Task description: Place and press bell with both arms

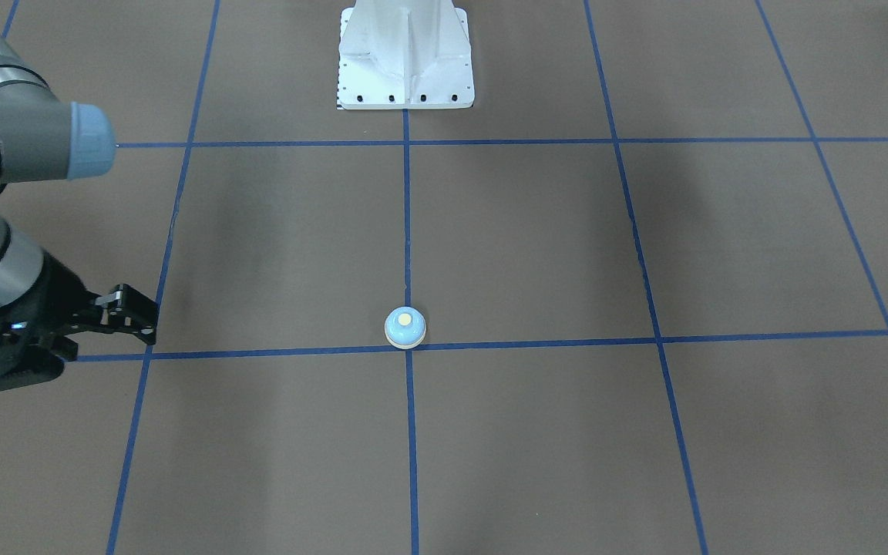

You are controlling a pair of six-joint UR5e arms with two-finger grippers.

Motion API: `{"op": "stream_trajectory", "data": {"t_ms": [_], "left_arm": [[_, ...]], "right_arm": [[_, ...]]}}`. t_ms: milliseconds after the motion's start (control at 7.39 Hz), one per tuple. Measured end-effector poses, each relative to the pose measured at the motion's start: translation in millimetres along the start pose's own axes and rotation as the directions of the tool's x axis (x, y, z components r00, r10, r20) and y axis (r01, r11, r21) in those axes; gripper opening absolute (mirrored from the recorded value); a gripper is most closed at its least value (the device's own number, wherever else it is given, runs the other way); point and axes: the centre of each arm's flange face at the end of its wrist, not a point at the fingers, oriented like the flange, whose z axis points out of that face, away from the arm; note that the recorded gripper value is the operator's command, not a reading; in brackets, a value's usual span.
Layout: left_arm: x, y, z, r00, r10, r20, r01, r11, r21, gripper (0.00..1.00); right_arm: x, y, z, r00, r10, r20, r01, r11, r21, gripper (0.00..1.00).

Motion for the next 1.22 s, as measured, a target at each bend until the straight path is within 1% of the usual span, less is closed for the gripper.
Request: {"op": "stream_trajectory", "data": {"t_ms": [135,271,541,677,948,1083,1218], "left_arm": [[6,5,-7,1.0,-0.021,-0.004,0.021,0.999,-0.024,1.0],[6,9,-6,0.999,-0.036,-0.011,0.036,0.999,-0.041,1.0],[-1,20,-4,0.997,-0.064,-0.04,0.062,0.997,-0.051,1.0],[-8,26,-5,0.996,-0.078,-0.048,0.076,0.996,-0.05,1.0],[-14,35,-3,0.994,-0.096,-0.059,0.093,0.994,-0.051,1.0],[-16,37,-3,0.993,-0.1,-0.061,0.097,0.994,-0.052,1.0],[-16,38,-2,0.993,-0.102,-0.062,0.098,0.994,-0.053,1.0]], "right_arm": [[58,9,-7,1.0,-0.021,0.004,0.021,1.0,-0.015,0.99],[115,23,-15,0.999,-0.046,0.001,0.046,0.999,-0.024,0.99],[217,63,-23,0.996,-0.081,-0.024,0.08,0.996,-0.041,0.99],[264,90,-27,0.997,-0.067,-0.03,0.066,0.997,-0.049,0.99],[345,151,-40,0.999,-0.032,-0.007,0.032,0.998,-0.049,0.99],[370,176,-50,1.0,-0.019,-0.001,0.019,0.999,-0.036,0.99],[376,196,-61,1.0,-0.006,0.0,0.006,1.0,-0.03,0.99]]}}
